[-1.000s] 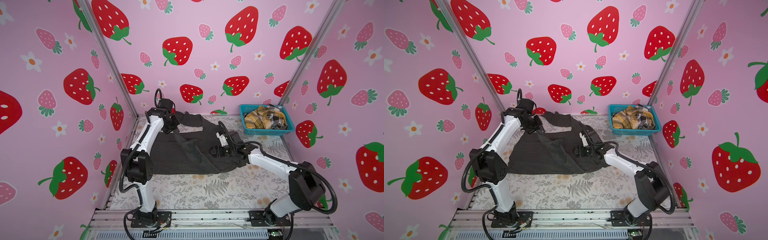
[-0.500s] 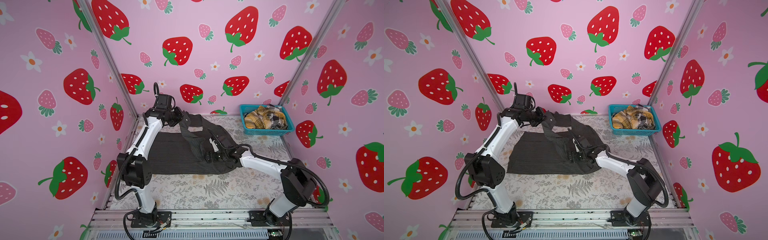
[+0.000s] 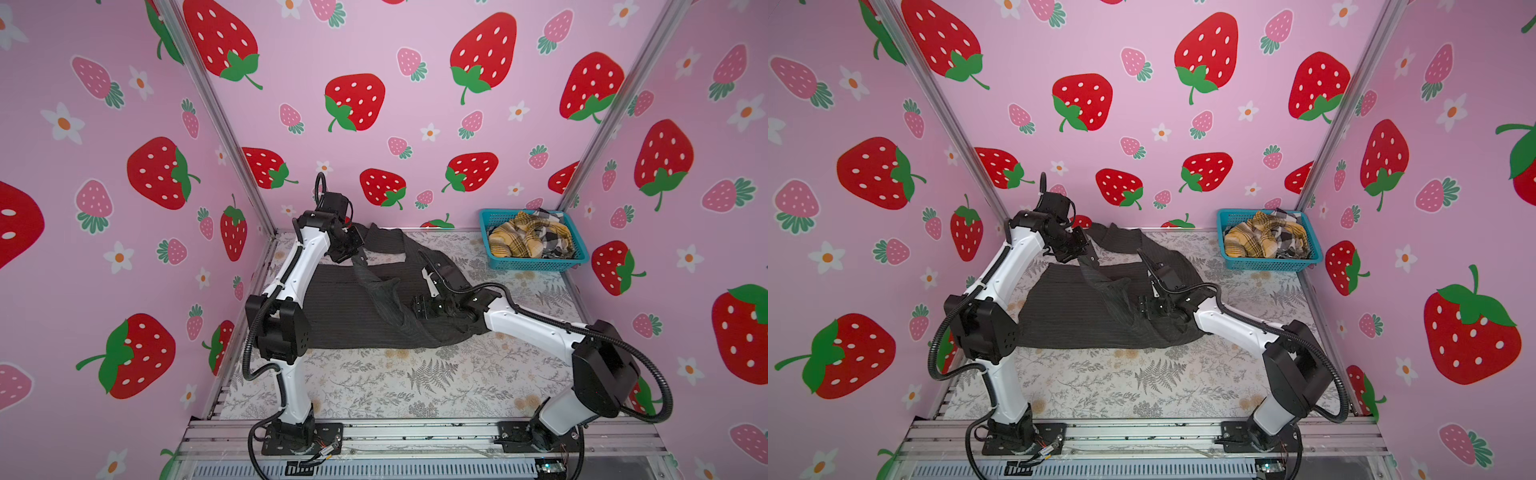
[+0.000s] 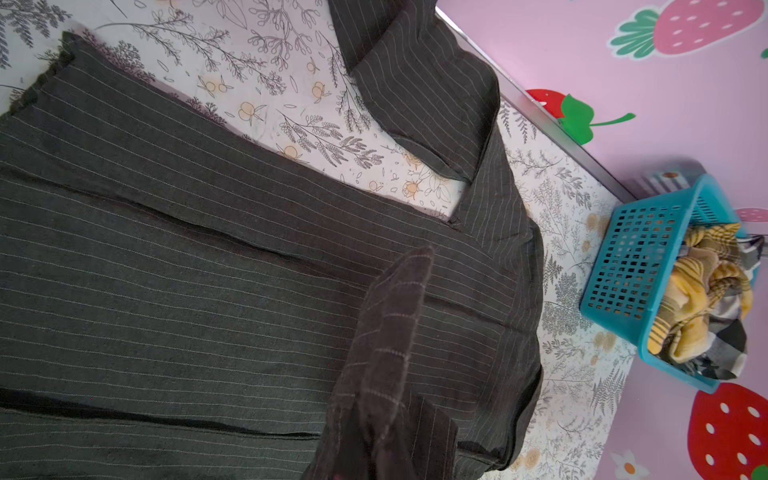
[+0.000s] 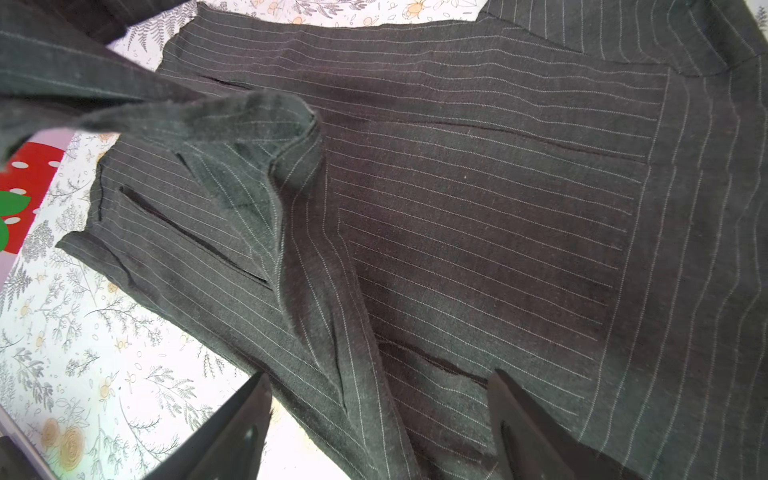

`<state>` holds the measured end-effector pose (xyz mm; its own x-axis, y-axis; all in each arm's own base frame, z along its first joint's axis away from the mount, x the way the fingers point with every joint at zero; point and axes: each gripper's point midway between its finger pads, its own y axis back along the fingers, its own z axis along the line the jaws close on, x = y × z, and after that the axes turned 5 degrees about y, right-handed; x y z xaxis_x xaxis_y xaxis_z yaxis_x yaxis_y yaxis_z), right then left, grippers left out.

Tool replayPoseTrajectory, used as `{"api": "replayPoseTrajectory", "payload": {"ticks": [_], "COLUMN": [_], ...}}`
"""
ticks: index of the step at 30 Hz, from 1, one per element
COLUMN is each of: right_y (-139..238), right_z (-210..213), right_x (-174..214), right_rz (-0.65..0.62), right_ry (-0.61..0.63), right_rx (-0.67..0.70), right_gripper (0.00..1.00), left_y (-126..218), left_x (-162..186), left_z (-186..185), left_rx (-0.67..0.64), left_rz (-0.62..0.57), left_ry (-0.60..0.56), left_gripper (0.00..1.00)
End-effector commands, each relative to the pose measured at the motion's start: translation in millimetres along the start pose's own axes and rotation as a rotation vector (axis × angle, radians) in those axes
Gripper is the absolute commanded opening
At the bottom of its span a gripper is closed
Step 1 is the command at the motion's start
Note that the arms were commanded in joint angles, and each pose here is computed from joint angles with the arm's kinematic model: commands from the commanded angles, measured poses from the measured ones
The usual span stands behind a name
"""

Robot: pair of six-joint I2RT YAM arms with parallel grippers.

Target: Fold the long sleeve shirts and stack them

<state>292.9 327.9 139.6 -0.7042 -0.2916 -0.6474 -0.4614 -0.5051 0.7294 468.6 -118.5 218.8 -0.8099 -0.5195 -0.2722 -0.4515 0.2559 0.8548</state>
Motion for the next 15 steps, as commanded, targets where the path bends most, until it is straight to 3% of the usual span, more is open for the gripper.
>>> {"api": "replayPoseTrajectory", "payload": {"ticks": [1,15], "right_y": [-4.3,-12.5], "right_z": [-6.6,-8.1], "right_x": [4.9,12.8], "right_rz": [0.005,0.007], "right_ry": [0.009,0.017], "right_rx": [0.02,0.005], "right_gripper": [0.82,0.82], "left_y": [18.5,-2.6], "left_x": [-5.8,3.5], "left_z": [-6.3,7.3], "left_rx": [0.017,-0.015], "left_rz": [-0.046,-0.01], "left_ry": [-0.02,0.01], "left_gripper": [0.0,0.0]}}
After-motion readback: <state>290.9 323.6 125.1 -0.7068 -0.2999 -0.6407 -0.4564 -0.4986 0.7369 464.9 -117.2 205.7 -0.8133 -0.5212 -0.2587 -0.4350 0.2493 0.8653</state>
